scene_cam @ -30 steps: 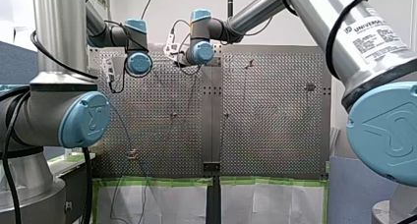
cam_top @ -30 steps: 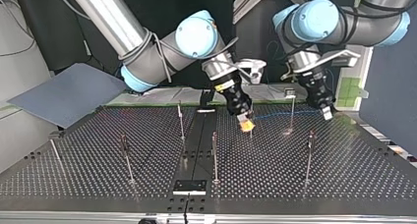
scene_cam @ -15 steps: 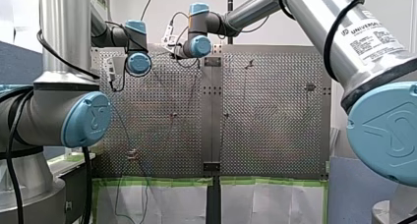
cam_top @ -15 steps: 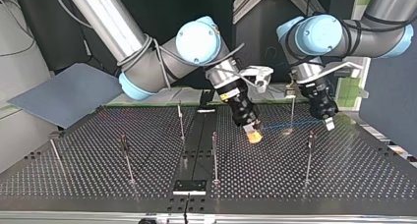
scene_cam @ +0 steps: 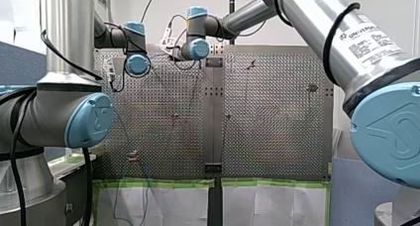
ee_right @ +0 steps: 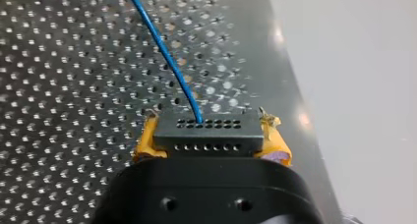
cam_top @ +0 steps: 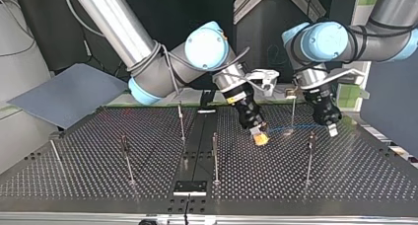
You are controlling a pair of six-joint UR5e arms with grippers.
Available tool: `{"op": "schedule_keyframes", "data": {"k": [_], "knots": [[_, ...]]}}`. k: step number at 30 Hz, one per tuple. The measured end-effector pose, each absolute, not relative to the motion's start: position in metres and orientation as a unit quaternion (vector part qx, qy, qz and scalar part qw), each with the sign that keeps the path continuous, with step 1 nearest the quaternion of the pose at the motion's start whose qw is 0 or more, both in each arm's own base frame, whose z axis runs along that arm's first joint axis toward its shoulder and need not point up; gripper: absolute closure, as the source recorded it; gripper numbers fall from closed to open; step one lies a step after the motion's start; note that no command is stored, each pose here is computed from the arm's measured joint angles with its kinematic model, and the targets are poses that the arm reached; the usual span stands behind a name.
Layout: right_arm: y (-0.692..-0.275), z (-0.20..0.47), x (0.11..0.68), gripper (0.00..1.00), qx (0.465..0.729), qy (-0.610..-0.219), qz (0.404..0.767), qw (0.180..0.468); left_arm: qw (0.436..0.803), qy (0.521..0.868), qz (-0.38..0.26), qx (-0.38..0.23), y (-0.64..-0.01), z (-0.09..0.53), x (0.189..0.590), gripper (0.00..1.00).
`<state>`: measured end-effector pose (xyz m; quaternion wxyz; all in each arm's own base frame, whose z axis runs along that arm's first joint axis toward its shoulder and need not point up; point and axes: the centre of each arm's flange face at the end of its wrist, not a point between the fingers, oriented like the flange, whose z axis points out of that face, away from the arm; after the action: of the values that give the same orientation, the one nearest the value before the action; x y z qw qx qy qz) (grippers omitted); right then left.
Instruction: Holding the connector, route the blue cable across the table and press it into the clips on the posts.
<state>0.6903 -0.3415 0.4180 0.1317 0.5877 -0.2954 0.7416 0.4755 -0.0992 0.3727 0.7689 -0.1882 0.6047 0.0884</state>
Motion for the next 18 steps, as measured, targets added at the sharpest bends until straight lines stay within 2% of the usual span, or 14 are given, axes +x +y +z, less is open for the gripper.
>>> {"op": "schedule_keyframes", "data": {"k": [11,18], "knots": [[-0.350,0.402,0.692,1.00,0.594,-0.302,0.734,0.134,0.779,0.588,0.084,-0.201,-0.081,0.381,0.488,1.00],[-0.355,0.400,0.696,1.00,0.594,-0.298,0.736,0.131,0.781,0.589,0.071,-0.198,-0.073,0.378,0.506,1.00]]}}
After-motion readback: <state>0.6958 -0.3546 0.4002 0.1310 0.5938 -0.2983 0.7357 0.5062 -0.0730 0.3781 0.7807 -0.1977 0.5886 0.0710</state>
